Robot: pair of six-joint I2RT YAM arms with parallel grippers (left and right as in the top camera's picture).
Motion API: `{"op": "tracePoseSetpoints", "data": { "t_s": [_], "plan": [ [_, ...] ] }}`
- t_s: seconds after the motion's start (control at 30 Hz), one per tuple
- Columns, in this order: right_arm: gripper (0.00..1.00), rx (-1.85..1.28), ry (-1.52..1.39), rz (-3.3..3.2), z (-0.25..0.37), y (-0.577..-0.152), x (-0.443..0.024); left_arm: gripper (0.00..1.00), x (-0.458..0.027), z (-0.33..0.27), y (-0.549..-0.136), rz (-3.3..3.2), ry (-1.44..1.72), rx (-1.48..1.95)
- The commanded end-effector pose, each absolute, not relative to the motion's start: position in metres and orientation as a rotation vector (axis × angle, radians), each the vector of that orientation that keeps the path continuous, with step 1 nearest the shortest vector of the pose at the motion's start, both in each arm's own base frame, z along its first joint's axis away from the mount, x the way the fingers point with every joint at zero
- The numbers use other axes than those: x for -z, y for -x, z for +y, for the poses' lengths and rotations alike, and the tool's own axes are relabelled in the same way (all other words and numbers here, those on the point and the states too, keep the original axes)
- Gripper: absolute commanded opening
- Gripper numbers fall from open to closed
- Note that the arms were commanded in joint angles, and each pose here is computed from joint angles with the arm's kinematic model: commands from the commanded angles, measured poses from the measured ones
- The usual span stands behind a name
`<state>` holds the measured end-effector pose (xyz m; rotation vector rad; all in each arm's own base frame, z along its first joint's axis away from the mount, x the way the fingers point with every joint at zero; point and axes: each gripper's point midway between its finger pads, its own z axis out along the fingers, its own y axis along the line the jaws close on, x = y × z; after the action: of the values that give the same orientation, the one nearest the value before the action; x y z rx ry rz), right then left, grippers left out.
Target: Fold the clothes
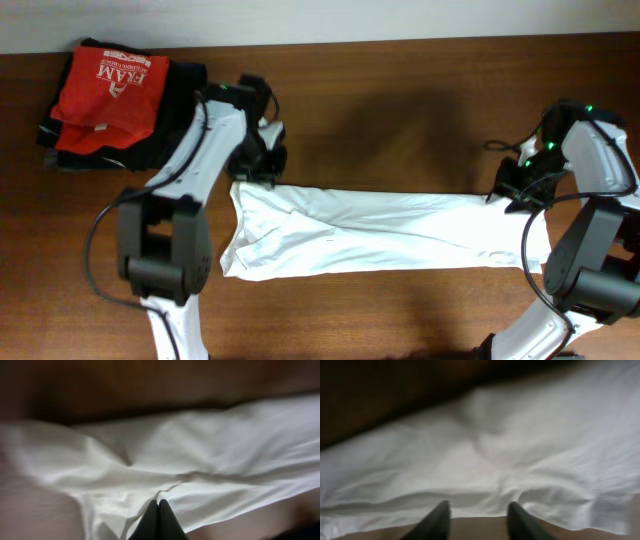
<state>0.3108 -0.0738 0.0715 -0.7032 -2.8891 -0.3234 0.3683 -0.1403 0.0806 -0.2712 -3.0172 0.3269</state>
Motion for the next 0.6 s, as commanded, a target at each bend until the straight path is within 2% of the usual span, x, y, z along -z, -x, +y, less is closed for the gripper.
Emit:
{"op": "tracePoseSetpoints", "data": {
  "t_s": [0.0,0.07,0.1,0.2,0.27,0.5,0.53,0.57],
  "plan": [
    [0.49,0.112,0.719,-2.948,-0.11,-0.312,-0.075,0.09,-0.146,-0.143,-0.379,-3.192,0.27,-0.369],
    [0.7,-0.037,0.765,-2.968,-0.137,-0.309,-0.06,0.14,-0.14,-0.136,-0.376,-3.183,0.223,-0.308],
    [0.71,-0.055,0.794,-2.971,-0.145,-0.307,-0.052,0.14,-0.136,-0.133,-0.375,-3.178,0.211,-0.286],
    [0.7,-0.001,0.906,-2.979,-0.167,-0.3,-0.037,0.2,-0.128,-0.131,-0.368,-3.151,0.178,-0.271],
    [0.7,0.2,0.827,-3.041,-0.157,-0.308,-0.036,0.22,-0.126,-0.13,-0.366,-3.141,0.176,-0.263],
    [0.7,0.135,0.809,-3.074,-0.169,-0.293,-0.001,0.23,-0.126,-0.126,-0.363,-3.134,0.173,-0.226],
    [0.61,0.127,0.78,-3.087,-0.171,-0.292,0.001,0.23,-0.125,-0.123,-0.363,-3.135,0.172,-0.197],
    [0.59,0.084,0.781,-3.083,-0.176,-0.289,0.003,0.24,-0.125,-0.121,-0.363,-3.136,0.169,-0.189]
  ]
}}
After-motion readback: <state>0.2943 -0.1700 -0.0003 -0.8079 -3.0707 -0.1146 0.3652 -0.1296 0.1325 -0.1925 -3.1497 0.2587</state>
